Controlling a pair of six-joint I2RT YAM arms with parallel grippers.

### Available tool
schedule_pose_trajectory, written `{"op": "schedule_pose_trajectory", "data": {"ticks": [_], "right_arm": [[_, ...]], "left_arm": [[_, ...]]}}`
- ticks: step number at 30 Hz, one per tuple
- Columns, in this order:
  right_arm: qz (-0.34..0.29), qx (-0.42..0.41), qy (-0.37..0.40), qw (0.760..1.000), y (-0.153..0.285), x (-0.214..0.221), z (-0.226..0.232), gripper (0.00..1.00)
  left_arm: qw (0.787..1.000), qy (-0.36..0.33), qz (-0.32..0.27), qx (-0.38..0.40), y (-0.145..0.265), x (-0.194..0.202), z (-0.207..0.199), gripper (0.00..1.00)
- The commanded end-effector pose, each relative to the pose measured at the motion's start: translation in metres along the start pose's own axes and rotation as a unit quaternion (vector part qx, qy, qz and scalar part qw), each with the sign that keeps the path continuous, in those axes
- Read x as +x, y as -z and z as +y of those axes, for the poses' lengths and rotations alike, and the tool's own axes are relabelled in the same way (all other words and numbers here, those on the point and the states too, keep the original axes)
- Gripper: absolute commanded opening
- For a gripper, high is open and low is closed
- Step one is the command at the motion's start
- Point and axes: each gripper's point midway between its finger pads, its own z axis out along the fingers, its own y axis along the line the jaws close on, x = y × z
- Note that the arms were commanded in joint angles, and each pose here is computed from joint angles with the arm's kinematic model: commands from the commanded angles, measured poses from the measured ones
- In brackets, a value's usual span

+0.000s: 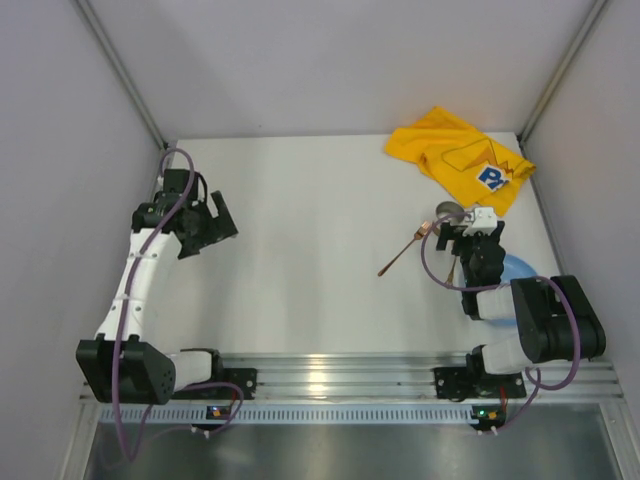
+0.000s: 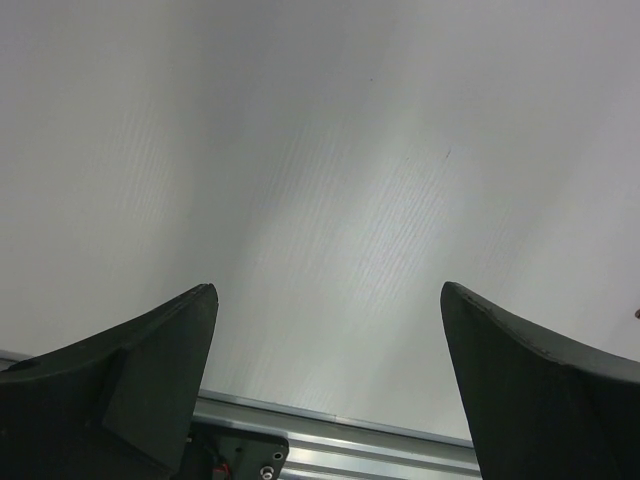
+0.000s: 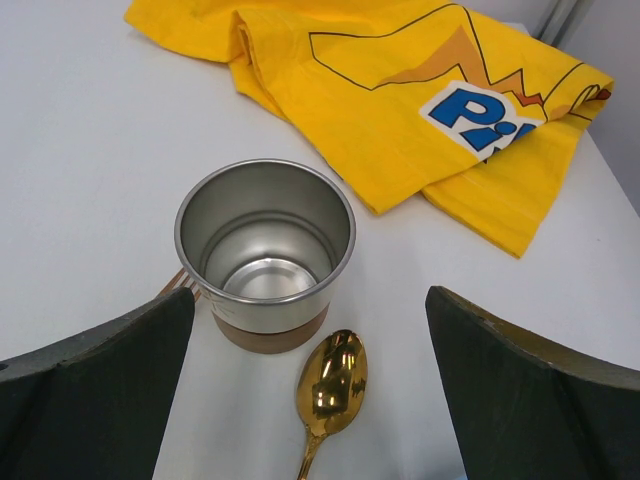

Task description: Set the dinner table for one person

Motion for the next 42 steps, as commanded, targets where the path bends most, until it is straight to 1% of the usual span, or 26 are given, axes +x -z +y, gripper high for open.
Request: {"op": "schedule_pose_trajectory", "data": {"ticks": [1,7,8,10,11,12,14,16,17,18,19,20,21,22,23,24,25,26,27,28,29,30,31,32,34,42], "right_arm": [[-0.027,0.005,-0.011,1.0,-0.009,-0.018,-0.003,1.0],[-0.033,0.014,-0.012,0.999,-0.008,-0.022,-0.006,1.0],[-0.009,0.022,-0.012,1.0,-0.007,-0.014,-0.008,1.0],[-0.025,0.023,-0.011,0.999,-0.012,-0.052,-0.008,1.0],[0.056,0.018,-0.017,0.998,-0.009,-0.03,-0.005,1.0],[0.023,0.007,-0.027,0.999,-0.023,-0.079,-0.002,1.0],[-0.014,-0.023,-0.056,0.998,-0.026,-0.147,0.007,1.0],[-0.009,-0.01,-0.063,0.998,-0.022,-0.168,0.002,1.0],[-0.028,0.023,-0.118,0.992,-0.023,-0.191,-0.008,1.0],[-0.001,0.138,-0.169,0.976,-0.017,-0.174,-0.042,1.0],[0.003,0.185,-0.264,0.947,-0.019,-0.165,-0.05,1.0],[-0.003,0.19,-0.266,0.945,-0.024,-0.17,-0.064,1.0],[0.01,0.128,-0.271,0.954,-0.035,-0.175,-0.052,1.0],[0.051,0.127,-0.27,0.953,-0.05,-0.154,-0.051,1.0],[0.04,0.128,-0.289,0.948,-0.063,-0.179,-0.058,1.0],[0.056,0.107,-0.297,0.947,-0.076,-0.181,-0.052,1.0],[0.135,0.111,-0.303,0.937,-0.092,-0.138,-0.049,1.0],[0.12,0.1,-0.325,0.933,-0.111,-0.167,-0.06,1.0],[0.151,0.065,-0.344,0.924,-0.121,-0.162,-0.05,1.0],[0.204,0.072,-0.363,0.906,-0.141,-0.124,-0.052,1.0],[0.226,0.09,-0.398,0.885,-0.147,-0.133,-0.065,1.0],[0.253,0.087,-0.42,0.867,-0.154,-0.122,-0.066,1.0],[0.293,0.099,-0.441,0.842,-0.165,-0.086,-0.067,0.97],[0.301,0.113,-0.474,0.82,-0.168,-0.084,-0.077,0.92],[0.318,0.129,-0.497,0.797,-0.172,-0.061,-0.081,0.92],[0.387,0.145,-0.489,0.769,-0.167,-0.007,-0.06,0.89]], "left_arm": [[1.0,-0.008,-0.006,0.009,0.018,0.0,0.001,0.99],[1.0,-0.014,-0.009,0.006,0.024,0.008,0.007,0.99],[1.0,-0.014,-0.011,0.007,0.025,0.008,0.007,0.99],[1.0,-0.014,-0.018,0.005,0.025,0.005,0.008,0.99],[1.0,-0.014,-0.02,0.004,0.025,0.003,0.008,0.98],[1.0,-0.013,-0.02,0.002,0.024,0.003,0.008,0.98],[1.0,-0.012,-0.019,-0.001,0.021,0.002,0.008,0.98],[1.0,-0.01,-0.02,-0.004,0.018,0.002,0.009,0.98],[1.0,-0.004,-0.023,-0.005,0.017,0.0,0.009,0.98],[1.0,-0.001,-0.025,-0.008,0.017,-0.001,0.009,0.99],[0.999,0.005,-0.03,-0.012,0.017,-0.003,0.01,0.99],[0.999,0.007,-0.033,-0.012,0.017,-0.005,0.01,0.98],[0.999,0.008,-0.043,-0.007,0.019,-0.008,0.008,0.99],[0.999,0.008,-0.046,-0.004,0.019,-0.01,0.007,0.99],[0.999,0.008,-0.048,-0.007,0.019,-0.011,0.008,0.99],[0.999,0.008,-0.05,-0.007,0.019,-0.012,0.008,0.99],[0.999,0.008,-0.05,-0.006,0.02,-0.012,0.007,0.98],[0.999,0.007,-0.048,-0.003,0.02,-0.011,0.006,0.98],[0.999,0.007,-0.047,0.0,0.02,-0.01,0.006,0.99],[0.999,0.007,-0.046,0.002,0.021,-0.008,0.006,0.99],[0.999,0.009,-0.045,0.002,0.02,-0.007,0.006,0.98],[0.999,0.01,-0.043,0.002,0.019,-0.004,0.007,0.99],[0.999,0.012,-0.045,0.004,0.02,-0.003,0.007,0.98],[0.999,0.015,-0.044,0.006,0.02,-0.002,0.006,0.98],[0.999,0.017,-0.039,0.01,0.019,0.003,0.006,0.98],[0.999,0.024,-0.028,-0.009,0.01,0.012,0.014,0.99]]}}
